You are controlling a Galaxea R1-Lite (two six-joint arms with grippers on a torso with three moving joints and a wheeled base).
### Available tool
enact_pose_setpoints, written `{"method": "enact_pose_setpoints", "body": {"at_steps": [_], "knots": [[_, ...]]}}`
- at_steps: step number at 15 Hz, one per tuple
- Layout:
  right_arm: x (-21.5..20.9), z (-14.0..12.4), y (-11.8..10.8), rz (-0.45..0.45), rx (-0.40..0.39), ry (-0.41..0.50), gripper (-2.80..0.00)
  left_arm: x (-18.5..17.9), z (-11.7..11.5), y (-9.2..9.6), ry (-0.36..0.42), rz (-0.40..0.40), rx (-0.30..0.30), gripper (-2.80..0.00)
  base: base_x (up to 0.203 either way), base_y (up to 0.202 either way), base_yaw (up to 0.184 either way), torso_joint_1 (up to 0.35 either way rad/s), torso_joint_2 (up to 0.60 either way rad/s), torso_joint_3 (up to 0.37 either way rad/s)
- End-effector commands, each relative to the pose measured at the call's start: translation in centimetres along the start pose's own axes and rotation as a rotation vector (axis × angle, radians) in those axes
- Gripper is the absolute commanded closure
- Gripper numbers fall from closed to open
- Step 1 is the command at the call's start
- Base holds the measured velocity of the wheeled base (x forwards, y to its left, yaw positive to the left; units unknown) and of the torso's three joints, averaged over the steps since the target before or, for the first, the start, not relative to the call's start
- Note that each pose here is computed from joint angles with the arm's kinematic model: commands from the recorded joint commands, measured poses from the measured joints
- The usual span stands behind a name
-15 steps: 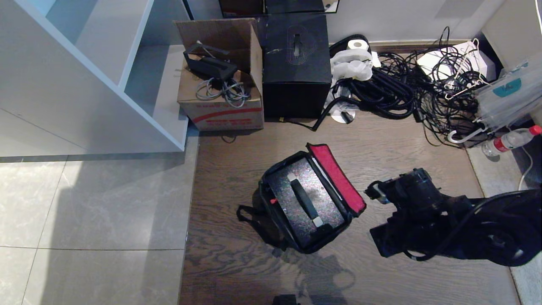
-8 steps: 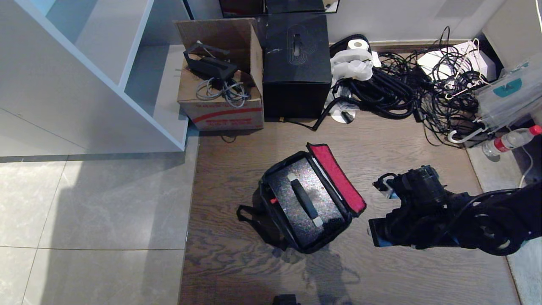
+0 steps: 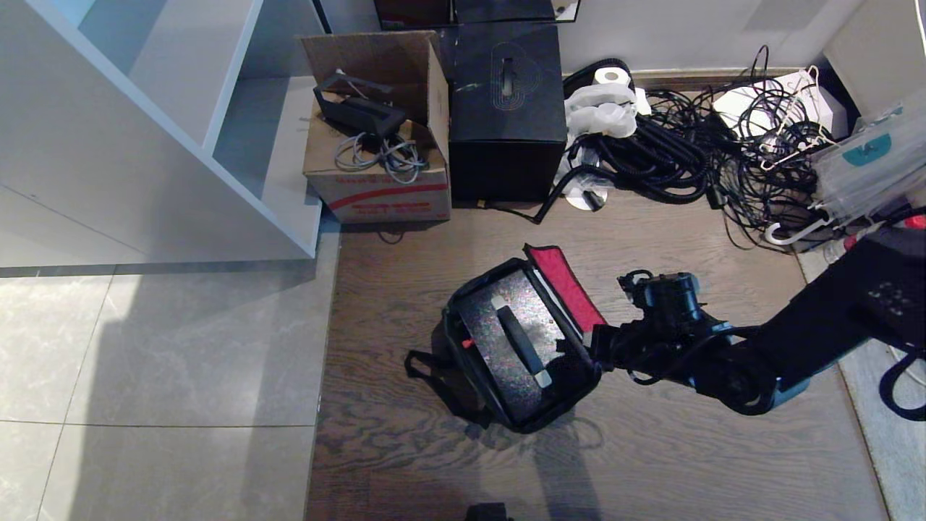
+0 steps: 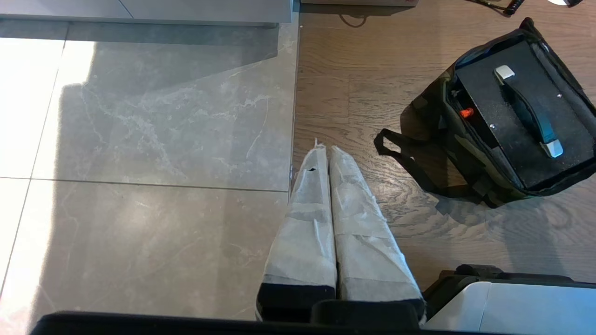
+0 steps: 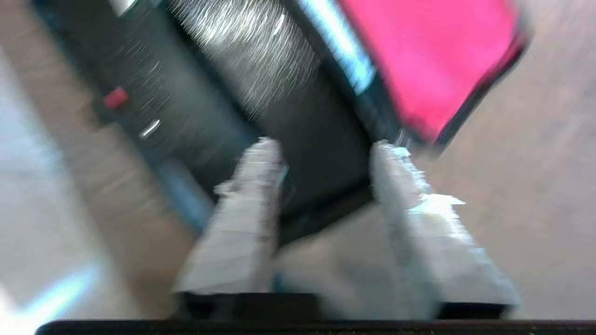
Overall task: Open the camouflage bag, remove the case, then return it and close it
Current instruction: Close the top of the storage box
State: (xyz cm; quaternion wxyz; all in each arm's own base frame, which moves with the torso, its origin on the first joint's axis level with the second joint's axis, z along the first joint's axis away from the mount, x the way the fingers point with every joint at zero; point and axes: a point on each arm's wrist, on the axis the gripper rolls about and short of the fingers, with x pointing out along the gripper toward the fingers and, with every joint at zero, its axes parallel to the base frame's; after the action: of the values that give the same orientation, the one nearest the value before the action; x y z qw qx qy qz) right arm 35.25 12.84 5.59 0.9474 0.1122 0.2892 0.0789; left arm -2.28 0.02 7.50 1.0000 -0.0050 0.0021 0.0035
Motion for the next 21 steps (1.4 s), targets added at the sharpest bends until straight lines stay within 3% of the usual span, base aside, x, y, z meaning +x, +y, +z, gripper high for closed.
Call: {"method": "enact_pose_setpoints", "body": {"at_steps": [1,3,14,21], "knots": [[3.4,-1.6,-0.5,-0.078,-0.065,-0.027,-2.8,0.0,0.0,0.0,0.0,0.001,-0.001,0.0,0.0,0.0,0.0,0.0,0.0,0.0],[4.9,-1.6,-1.4,-0.11,-0.07,-0.053,-2.8,0.0,0.0,0.0,0.0,0.001,-0.001,0.0,0.0,0.0,0.0,0.0,0.0,0.0],[8.4,-4.0,-3.9,-0.169,-0.046,0.001,-2.8,0.0,0.0,0.0,0.0,0.001,-0.001,0.0,0.0,0.0,0.0,0.0,0.0,0.0],[8.9,-2.5,-5.1,-0.195,-0.027,-0.047,-2.8,0.0,0.0,0.0,0.0,0.001,-0.001,0.0,0.0,0.0,0.0,0.0,0.0,0.0]]}}
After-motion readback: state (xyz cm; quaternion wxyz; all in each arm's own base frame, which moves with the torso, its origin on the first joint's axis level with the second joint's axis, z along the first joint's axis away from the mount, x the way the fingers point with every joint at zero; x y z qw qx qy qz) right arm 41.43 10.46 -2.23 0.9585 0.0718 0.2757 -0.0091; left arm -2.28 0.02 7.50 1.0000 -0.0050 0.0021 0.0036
